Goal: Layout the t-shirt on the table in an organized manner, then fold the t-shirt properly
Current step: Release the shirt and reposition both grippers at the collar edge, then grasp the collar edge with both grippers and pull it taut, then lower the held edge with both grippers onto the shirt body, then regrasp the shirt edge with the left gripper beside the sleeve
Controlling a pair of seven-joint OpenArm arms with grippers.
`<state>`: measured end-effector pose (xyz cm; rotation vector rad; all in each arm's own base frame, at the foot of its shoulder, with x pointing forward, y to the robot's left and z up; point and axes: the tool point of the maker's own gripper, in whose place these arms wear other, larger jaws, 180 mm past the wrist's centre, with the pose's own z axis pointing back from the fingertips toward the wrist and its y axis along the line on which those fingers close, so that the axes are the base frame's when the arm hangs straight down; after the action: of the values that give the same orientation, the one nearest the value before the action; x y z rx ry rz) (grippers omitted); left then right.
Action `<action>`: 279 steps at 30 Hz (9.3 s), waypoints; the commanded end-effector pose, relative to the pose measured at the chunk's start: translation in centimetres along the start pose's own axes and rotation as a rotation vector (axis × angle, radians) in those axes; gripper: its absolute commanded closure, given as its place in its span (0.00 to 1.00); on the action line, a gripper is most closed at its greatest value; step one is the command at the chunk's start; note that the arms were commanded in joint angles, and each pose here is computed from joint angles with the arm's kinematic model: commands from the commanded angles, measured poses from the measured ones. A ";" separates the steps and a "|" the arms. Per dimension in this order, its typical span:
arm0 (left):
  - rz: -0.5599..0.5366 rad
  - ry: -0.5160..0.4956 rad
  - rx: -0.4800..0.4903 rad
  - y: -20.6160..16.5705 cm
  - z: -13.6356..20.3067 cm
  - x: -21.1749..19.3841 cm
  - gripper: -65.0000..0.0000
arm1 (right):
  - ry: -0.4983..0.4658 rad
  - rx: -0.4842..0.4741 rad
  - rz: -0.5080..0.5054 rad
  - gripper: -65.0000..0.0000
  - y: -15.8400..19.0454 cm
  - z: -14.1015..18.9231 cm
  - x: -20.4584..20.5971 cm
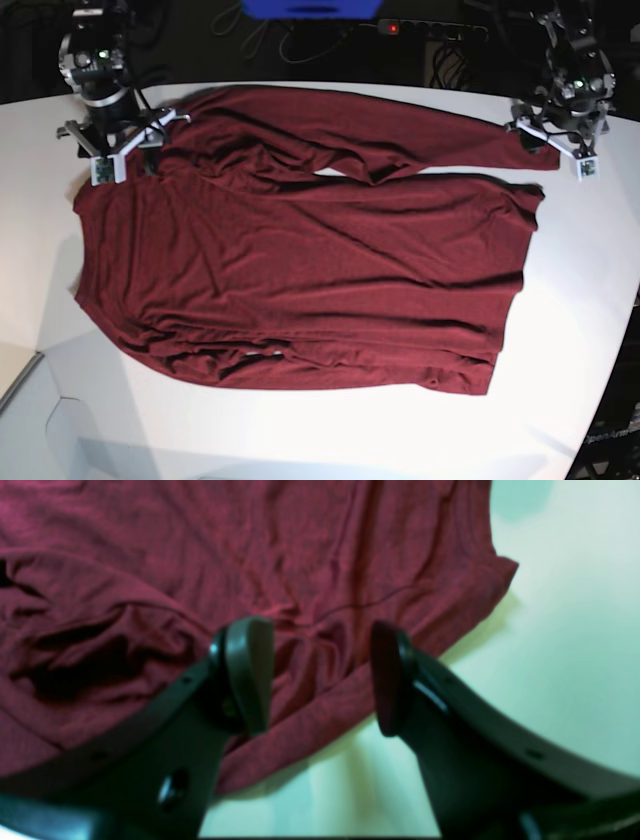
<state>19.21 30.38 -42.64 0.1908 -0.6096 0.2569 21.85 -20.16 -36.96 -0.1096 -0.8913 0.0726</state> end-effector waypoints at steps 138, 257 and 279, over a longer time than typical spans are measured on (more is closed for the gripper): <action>0.031 -0.282 -0.071 -4.0 -0.8 13.4 1.00 | -0.165 0.006 -0.034 1.00 -1.0 -3.0 6.4; 0.156 -0.217 -0.064 -3.4 -2.1 12.5 0.60 | -0.082 0.031 -0.051 0.59 -0.9 -5.6 3.9; 0.130 -0.165 -0.140 -7.1 -4.6 12.2 0.74 | -0.089 0.029 -0.051 0.59 -0.9 -5.7 4.3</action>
<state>32.46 26.43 -41.25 0.0230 -0.7532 0.3270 28.14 -20.81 -38.36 -0.0529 -0.9321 0.0372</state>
